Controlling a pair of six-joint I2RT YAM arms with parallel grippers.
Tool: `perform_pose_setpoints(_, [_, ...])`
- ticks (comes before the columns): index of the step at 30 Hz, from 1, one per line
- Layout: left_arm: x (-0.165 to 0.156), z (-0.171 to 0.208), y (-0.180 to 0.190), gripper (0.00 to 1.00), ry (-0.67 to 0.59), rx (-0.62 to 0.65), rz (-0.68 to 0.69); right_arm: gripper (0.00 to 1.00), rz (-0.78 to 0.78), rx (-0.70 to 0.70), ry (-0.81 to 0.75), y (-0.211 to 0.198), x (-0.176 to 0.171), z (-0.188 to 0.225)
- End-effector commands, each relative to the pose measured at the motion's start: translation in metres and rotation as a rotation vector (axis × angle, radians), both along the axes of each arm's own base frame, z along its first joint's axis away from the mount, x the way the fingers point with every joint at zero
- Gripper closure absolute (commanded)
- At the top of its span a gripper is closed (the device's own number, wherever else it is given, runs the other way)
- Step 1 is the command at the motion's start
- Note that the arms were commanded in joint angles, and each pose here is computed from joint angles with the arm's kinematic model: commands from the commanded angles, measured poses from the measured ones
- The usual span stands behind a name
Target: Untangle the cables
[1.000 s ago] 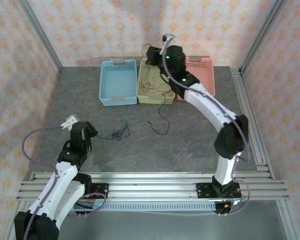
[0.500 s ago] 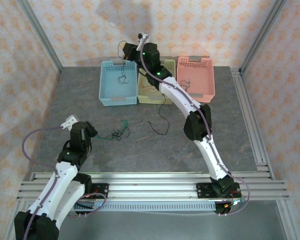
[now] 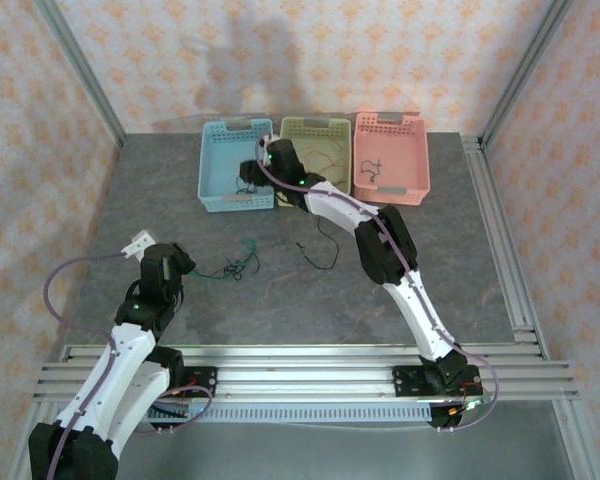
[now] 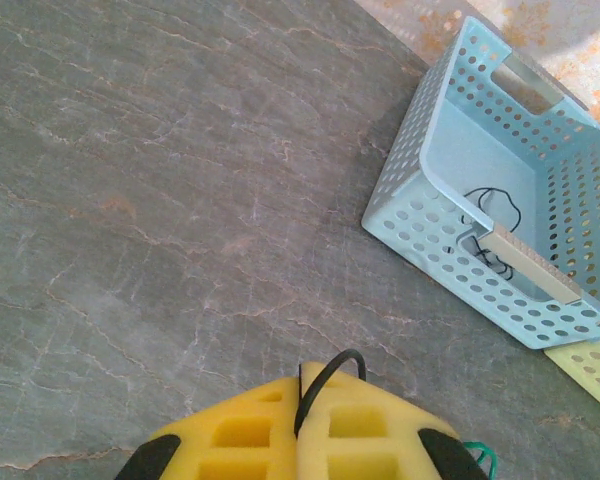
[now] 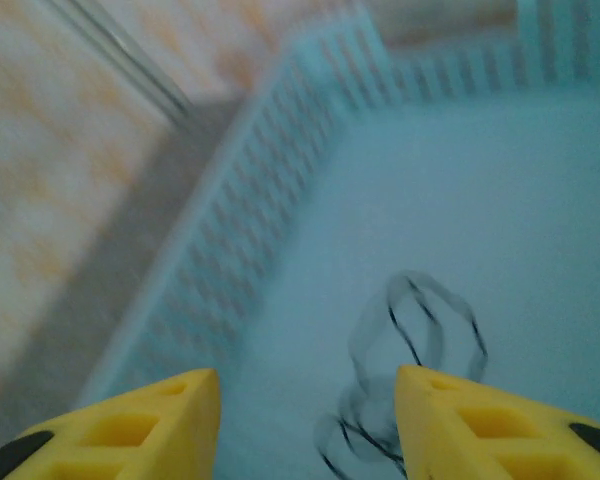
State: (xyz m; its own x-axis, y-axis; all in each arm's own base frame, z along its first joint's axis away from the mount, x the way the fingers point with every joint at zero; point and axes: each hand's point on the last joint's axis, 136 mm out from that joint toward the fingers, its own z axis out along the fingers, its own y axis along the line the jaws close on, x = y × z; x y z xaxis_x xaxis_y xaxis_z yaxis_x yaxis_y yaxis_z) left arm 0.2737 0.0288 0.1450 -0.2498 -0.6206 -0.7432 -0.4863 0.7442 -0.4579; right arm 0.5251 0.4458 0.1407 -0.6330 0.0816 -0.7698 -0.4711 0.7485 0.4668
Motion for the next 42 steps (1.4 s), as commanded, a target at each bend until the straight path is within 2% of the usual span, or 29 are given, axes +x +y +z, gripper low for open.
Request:
perform_pose_setpoints(1, [0.003,0.005,0.0,1.0,-0.026,0.011,0.0,0.49,-0.038,-0.051,-0.208,-0.035,-0.018,0.102])
perform_pose_setpoints(4, [0.003,0.005,0.0,1.0,-0.024,0.012,0.001,0.48,-0.084,-0.113,-0.228,-0.072,-0.04,0.106])
perform_pose_setpoints(11, [0.003,0.005,-0.001,1.0,-0.027,0.014,0.0,0.48,-0.209,-0.141,-0.272,-0.152,-0.092,0.091])
perform_pose_setpoints(16, [0.002,0.005,-0.001,1.0,-0.027,0.016,0.0,0.49,-0.3,-0.235,-0.214,-0.19,-0.111,0.046])
perform_pose_setpoints(23, [0.002,0.006,-0.001,1.0,-0.029,0.017,0.0,0.49,-0.321,-0.309,-0.102,-0.209,-0.124,-0.009])
perform_pose_setpoints(29, [0.003,0.004,-0.001,1.0,-0.018,0.019,0.0,0.47,-0.238,-0.318,-0.003,-0.189,-0.123,-0.051])
perform_pose_setpoints(34, [0.004,0.005,-0.002,1.0,-0.021,0.019,0.0,0.49,-0.256,-0.346,0.02,-0.189,-0.115,-0.068])
perform_pose_setpoints(35, [0.003,0.005,-0.001,1.0,-0.021,0.019,0.0,0.5,-0.254,-0.347,0.023,-0.188,-0.115,-0.07])
perform_pose_setpoints(38, [0.004,0.005,-0.002,1.0,-0.023,0.02,-0.002,0.64,-0.232,-0.344,0.021,-0.185,-0.117,-0.068])
perform_pose_setpoints(42, [0.003,0.005,-0.001,1.0,-0.023,0.021,0.002,0.94,-0.239,-0.255,-0.052,-0.186,-0.122,-0.036])
